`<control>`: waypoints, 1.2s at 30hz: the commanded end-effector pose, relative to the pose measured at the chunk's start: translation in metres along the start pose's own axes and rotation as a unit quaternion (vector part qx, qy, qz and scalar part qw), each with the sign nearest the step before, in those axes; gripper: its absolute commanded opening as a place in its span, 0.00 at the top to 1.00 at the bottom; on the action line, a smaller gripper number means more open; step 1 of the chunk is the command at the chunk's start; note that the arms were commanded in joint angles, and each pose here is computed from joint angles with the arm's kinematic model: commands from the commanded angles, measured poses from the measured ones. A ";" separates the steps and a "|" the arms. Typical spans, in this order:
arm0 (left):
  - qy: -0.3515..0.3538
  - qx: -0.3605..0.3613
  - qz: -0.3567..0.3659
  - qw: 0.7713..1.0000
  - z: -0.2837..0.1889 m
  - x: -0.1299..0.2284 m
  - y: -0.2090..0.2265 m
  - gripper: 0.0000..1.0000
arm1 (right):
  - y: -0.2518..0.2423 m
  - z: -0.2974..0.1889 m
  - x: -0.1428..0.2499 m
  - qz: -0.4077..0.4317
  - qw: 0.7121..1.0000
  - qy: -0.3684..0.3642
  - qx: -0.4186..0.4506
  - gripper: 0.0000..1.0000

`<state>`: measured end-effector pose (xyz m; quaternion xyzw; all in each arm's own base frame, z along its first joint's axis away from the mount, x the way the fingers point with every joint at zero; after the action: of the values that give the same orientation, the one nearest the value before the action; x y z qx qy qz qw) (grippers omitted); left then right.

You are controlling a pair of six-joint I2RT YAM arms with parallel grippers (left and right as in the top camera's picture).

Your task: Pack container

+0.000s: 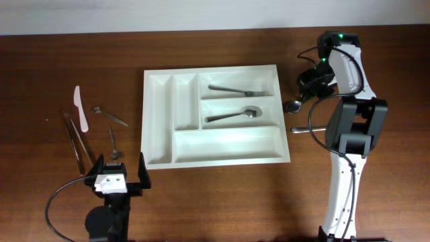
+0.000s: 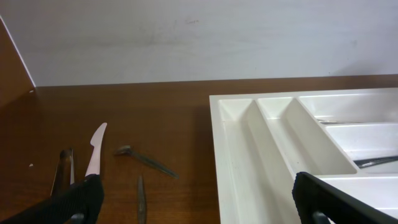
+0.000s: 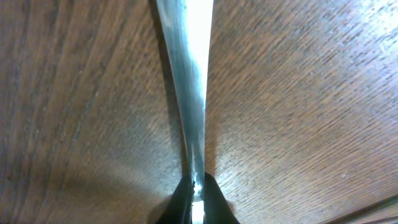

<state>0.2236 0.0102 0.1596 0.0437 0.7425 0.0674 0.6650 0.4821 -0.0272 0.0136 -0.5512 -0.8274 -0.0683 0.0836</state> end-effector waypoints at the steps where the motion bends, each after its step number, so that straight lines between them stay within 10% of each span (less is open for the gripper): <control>1: 0.001 -0.002 0.008 1.000 0.000 0.002 0.001 0.01 | -0.053 0.085 -0.008 0.019 0.992 0.025 0.125 0.96; 16: 0.001 -0.002 0.008 1.000 0.000 0.002 0.001 0.01 | -0.059 0.079 -0.039 -0.014 0.995 0.023 0.097 0.96; 36: 0.001 -0.002 0.008 1.000 0.000 0.002 0.001 0.01 | -0.008 -0.047 -0.089 -0.129 0.988 -0.073 -0.051 0.96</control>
<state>0.2236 0.0102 0.1597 0.0437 0.7424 0.0674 0.6652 0.5064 -0.1238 0.0382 -0.4742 -0.8774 -0.0733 -0.0060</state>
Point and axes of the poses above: each gripper's point midway between its finger pads, its own z axis out along the fingers, its own y axis along the line the jaws close on, x = y × z, the point moved 2 cm from there along -z, back along the fingers, and after that the axes turned 7 degrees about z, right-handed, at the moved point
